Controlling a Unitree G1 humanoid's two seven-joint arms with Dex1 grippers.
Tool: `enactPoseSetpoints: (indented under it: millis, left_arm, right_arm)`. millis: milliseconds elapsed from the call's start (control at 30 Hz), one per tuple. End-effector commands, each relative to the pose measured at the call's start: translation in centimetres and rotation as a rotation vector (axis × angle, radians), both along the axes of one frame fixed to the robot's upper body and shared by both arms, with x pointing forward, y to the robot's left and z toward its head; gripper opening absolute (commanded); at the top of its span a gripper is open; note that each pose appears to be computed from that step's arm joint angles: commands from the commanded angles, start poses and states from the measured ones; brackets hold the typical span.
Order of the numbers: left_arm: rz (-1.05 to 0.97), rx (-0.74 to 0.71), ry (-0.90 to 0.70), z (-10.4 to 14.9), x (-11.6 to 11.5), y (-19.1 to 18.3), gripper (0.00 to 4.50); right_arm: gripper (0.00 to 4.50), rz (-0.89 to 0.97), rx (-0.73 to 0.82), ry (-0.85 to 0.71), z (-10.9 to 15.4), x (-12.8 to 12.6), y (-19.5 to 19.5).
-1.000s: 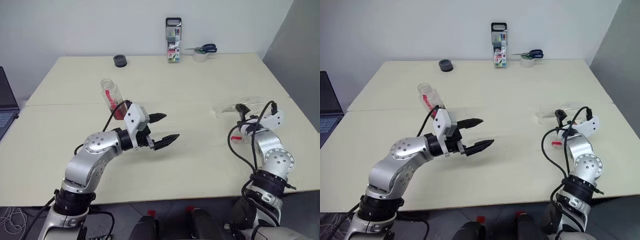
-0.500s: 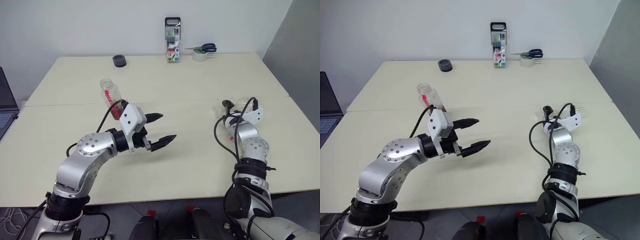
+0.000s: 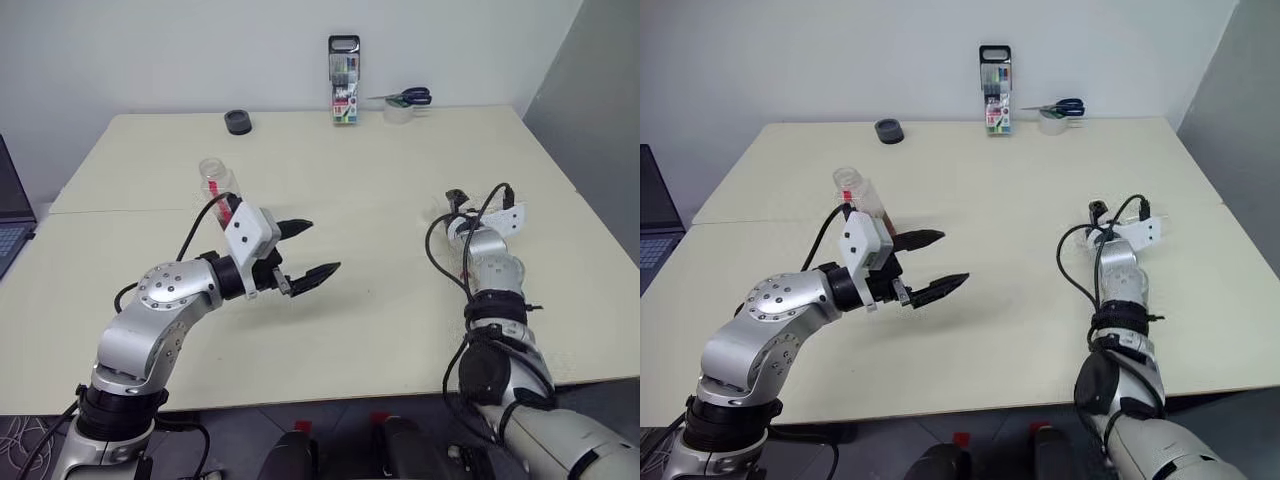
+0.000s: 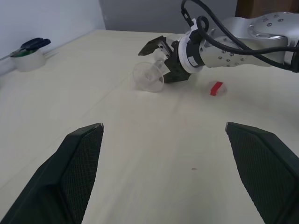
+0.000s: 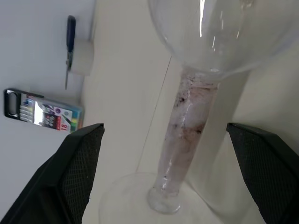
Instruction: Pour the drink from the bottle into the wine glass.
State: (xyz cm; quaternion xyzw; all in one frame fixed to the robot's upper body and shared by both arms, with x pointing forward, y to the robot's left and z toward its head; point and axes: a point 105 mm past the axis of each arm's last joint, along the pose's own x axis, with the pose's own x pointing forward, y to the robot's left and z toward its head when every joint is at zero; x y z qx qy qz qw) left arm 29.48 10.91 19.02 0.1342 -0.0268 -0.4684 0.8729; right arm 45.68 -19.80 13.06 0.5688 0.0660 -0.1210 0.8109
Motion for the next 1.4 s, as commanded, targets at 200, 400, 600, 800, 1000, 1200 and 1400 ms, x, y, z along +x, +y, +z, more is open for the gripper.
enactPoseSetpoints:
  millis: [200,400,600,800,1000,1200,1400]
  left_arm:
    - [0.000,0.010,-0.075,1.6,-0.3,-0.1,4.50]
    - [0.000,0.020,-0.072,1.8,-0.6,0.0,4.50]
    - [-0.004,0.038,-0.076,2.0,-0.2,0.0,4.50]
    - [0.067,0.037,-0.041,0.7,-0.6,1.7,4.50]
    - [0.108,0.028,-0.014,-0.3,-1.6,2.2,4.50]
    - [0.133,0.024,0.017,-1.2,-2.5,2.6,4.50]
    - [0.120,0.005,0.039,-1.8,-2.9,2.0,4.50]
  right_arm:
    - [4.10,-0.047,-0.075,0.040,0.2,0.9,-1.7]
    - [2.09,-0.088,-0.087,0.061,-0.6,0.7,-2.3]
    - [0.30,0.002,-0.254,0.006,0.6,0.9,-0.4]
    - [0.25,0.255,-0.696,-0.276,4.8,0.5,6.9]
    - [0.25,0.355,-0.839,-0.303,3.1,-0.9,10.2]
    - [0.25,0.434,-0.959,-0.251,0.2,-3.1,10.1]
    - [0.25,0.457,-1.042,-0.159,-2.7,-6.1,7.6]
